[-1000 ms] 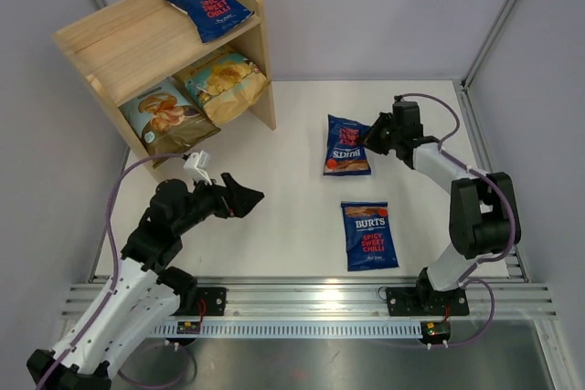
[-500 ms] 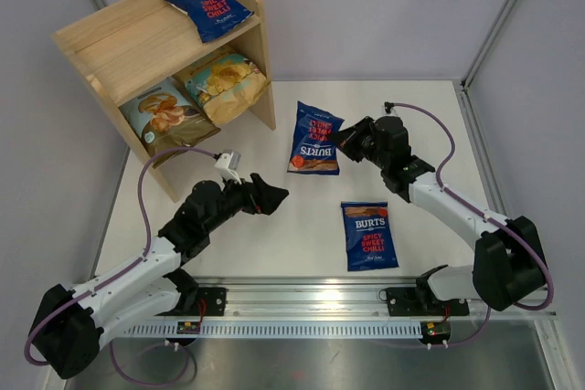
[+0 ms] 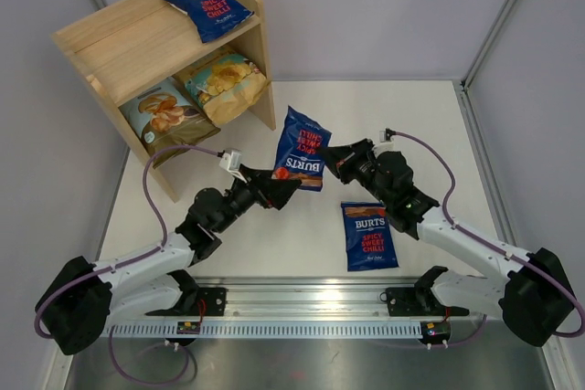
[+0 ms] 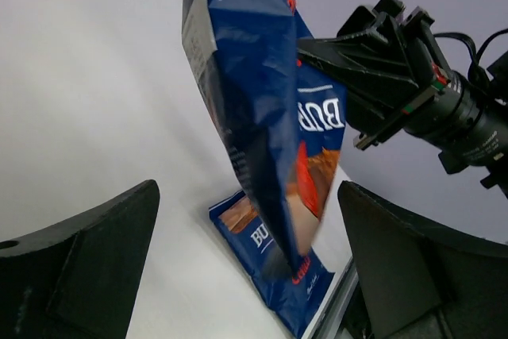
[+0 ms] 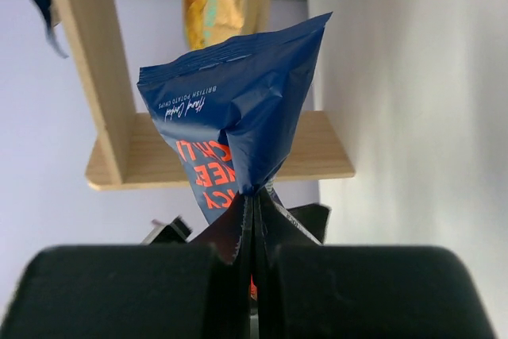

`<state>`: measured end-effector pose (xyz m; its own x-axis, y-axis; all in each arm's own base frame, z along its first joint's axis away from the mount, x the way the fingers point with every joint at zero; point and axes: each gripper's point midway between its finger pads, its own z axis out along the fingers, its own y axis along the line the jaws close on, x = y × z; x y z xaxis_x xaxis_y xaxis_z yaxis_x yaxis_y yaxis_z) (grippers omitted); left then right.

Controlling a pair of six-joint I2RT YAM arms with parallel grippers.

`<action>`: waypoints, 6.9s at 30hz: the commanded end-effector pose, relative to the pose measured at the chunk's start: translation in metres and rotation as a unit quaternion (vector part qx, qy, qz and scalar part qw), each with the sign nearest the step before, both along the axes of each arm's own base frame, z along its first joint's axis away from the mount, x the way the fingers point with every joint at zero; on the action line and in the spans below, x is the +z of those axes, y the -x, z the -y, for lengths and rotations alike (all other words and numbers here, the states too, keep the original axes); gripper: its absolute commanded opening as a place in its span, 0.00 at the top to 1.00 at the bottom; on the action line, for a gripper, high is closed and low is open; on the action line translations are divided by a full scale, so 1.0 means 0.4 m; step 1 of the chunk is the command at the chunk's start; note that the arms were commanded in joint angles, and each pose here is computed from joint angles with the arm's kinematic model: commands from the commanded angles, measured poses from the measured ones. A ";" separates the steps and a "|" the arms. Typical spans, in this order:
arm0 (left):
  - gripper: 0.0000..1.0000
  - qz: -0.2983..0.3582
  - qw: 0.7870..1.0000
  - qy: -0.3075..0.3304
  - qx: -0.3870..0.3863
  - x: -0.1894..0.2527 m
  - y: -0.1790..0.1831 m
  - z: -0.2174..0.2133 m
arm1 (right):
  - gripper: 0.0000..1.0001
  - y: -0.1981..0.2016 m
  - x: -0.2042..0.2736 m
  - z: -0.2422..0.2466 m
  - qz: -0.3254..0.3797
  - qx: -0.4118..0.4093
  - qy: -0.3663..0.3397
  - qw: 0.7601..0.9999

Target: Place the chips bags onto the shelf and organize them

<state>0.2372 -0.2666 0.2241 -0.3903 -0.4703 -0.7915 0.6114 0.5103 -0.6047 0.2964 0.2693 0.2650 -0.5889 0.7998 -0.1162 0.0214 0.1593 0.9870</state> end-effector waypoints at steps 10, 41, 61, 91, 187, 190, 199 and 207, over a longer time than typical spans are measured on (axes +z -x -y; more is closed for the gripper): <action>0.72 0.077 0.990 0.114 0.028 0.179 0.014 0.008 | 1.00 0.044 0.138 -0.050 0.044 -0.013 -0.101 0.994; 0.96 0.045 0.950 0.029 0.307 0.795 -0.031 -0.353 | 0.15 0.099 0.100 0.322 0.087 -0.205 0.203 0.954; 0.97 -0.096 0.923 0.096 0.361 0.771 -0.417 -0.606 | 0.15 0.162 0.119 0.394 0.098 -0.211 0.230 0.945; 0.29 -0.245 0.886 0.055 0.390 0.568 -0.472 -0.643 | 0.14 0.176 0.125 0.408 0.110 -0.202 0.264 0.937; 0.01 0.003 0.993 -0.093 -0.071 -0.060 0.139 0.151 | 1.00 0.092 -0.190 0.346 -0.072 -0.062 0.225 0.970; 0.01 0.037 0.991 -0.082 -0.097 -0.048 0.152 0.231 | 1.00 0.108 -0.119 0.337 -0.046 -0.064 0.191 0.978; 0.01 0.118 0.984 -0.008 -0.130 0.066 0.191 0.361 | 1.00 0.172 0.051 0.312 0.013 -0.048 0.094 0.994; 0.11 0.106 0.986 -0.008 -0.127 0.091 0.178 0.438 | 1.00 0.234 0.157 0.287 0.046 -0.017 -0.022 0.999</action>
<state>0.1596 -0.4368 0.2268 -0.3816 -0.2649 -0.8855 0.8222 0.3403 -0.4561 0.2160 0.1477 0.2891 -0.5200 0.8276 -0.2114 0.0125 0.2548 0.9669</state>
